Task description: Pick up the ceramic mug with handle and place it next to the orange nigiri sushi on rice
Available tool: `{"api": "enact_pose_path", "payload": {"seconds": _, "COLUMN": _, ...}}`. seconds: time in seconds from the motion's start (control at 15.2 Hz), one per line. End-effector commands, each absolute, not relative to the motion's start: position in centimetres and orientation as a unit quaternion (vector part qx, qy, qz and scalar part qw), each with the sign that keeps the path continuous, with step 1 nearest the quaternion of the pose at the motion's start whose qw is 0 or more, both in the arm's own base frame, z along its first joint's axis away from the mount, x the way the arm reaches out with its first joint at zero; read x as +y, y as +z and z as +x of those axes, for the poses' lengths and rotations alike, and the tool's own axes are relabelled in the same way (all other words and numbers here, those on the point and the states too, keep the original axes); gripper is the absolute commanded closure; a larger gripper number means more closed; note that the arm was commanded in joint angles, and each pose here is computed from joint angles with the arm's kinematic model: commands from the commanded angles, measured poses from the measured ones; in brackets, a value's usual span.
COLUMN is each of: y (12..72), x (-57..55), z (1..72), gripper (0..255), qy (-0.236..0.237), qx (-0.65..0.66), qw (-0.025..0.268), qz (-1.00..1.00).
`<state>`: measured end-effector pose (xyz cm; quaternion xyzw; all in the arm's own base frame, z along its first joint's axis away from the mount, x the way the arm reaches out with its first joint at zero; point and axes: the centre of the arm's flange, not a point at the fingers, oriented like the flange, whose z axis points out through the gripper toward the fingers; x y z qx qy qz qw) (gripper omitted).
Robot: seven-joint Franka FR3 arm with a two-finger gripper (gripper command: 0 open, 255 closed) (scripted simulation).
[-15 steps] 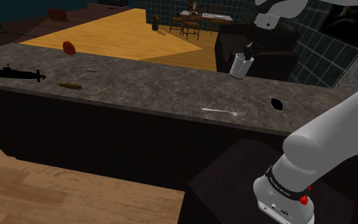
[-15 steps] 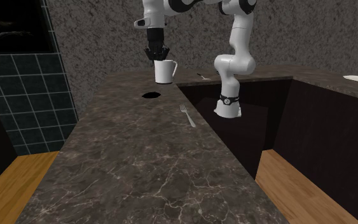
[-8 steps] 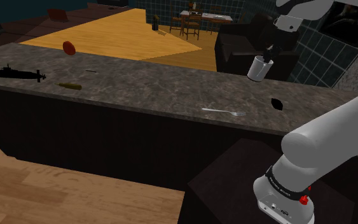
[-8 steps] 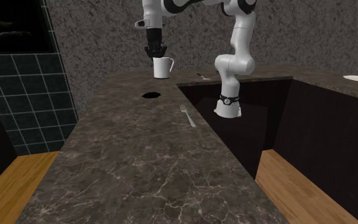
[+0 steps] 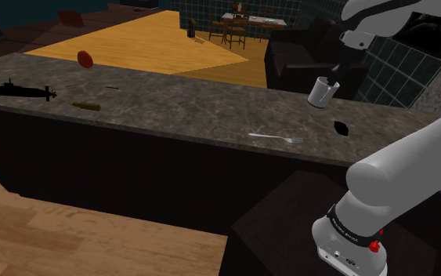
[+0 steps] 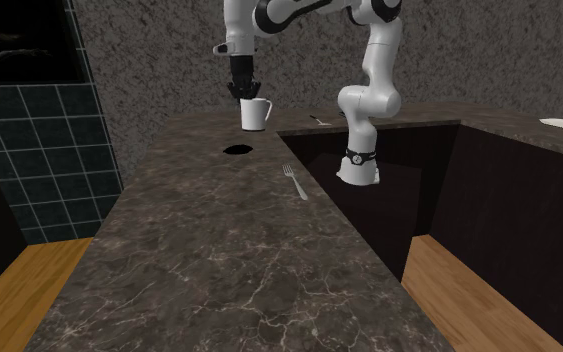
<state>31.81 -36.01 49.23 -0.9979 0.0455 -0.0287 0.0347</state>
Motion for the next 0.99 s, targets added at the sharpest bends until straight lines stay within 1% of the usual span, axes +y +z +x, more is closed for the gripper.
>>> {"api": "enact_pose_path", "payload": {"seconds": 0.0, "y": 48.2, "x": -35.9, "z": 31.8, "gripper": 255, "qy": -0.029, "qx": 0.045, "qw": 0.035, "qz": -0.998}}
{"api": "enact_pose_path", "payload": {"seconds": 0.92, "y": 40.8, "x": -35.9, "z": 31.8, "gripper": 255, "qy": -0.029, "qx": 0.045, "qw": 0.035, "qz": -0.998}}
